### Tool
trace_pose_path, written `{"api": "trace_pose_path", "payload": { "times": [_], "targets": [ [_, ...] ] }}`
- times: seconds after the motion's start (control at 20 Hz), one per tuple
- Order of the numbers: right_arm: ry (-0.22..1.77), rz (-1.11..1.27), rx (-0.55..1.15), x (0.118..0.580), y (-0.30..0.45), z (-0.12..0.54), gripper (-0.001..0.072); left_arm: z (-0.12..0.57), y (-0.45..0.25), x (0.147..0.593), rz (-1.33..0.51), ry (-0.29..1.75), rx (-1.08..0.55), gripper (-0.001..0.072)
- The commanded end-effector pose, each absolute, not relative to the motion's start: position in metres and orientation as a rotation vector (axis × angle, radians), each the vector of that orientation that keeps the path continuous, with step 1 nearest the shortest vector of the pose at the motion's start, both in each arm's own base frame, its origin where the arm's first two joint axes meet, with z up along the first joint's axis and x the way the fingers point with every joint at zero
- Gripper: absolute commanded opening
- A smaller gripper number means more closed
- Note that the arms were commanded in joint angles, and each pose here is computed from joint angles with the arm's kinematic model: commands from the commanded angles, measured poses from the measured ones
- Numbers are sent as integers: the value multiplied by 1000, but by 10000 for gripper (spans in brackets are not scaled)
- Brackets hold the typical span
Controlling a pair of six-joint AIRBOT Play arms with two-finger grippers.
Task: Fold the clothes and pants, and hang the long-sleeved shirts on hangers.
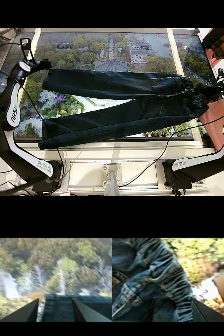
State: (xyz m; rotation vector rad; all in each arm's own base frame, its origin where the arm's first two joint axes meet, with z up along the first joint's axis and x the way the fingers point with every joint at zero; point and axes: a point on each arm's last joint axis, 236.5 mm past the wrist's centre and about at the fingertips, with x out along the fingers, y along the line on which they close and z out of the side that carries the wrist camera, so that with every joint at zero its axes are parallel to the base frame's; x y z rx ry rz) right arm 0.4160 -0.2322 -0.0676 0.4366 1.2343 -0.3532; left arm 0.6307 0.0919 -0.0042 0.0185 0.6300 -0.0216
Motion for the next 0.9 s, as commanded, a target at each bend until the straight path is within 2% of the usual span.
{"api": "trace_pose_path", "payload": {
  "times": [0.0,0.2,0.35,0.45,0.5,0.6,0.65,0.75,0.85],
  "targets": [
    [1245,-345,429,416,-233,-56,502,1,86,622,-51,660,11,483],
    [1220,-337,391,427,-242,-3,499,68,92,612,-43,580,27,482],
    [1194,-334,344,431,-247,51,493,128,94,582,-63,556,36,481],
    [1117,-346,322,435,-252,91,384,161,94,552,-84,567,42,478],
    [1075,-360,307,433,-255,110,346,175,95,538,-91,574,44,451],
    [1010,-382,301,421,-258,142,320,193,99,510,-99,601,45,191],
    [992,-392,307,412,-260,154,320,196,101,497,-106,625,41,117],
    [984,-421,328,388,-263,167,320,192,103,473,-125,697,25,31],
    [1004,-467,368,356,-270,161,320,178,107,452,-138,789,-28,30]
  ]
}}
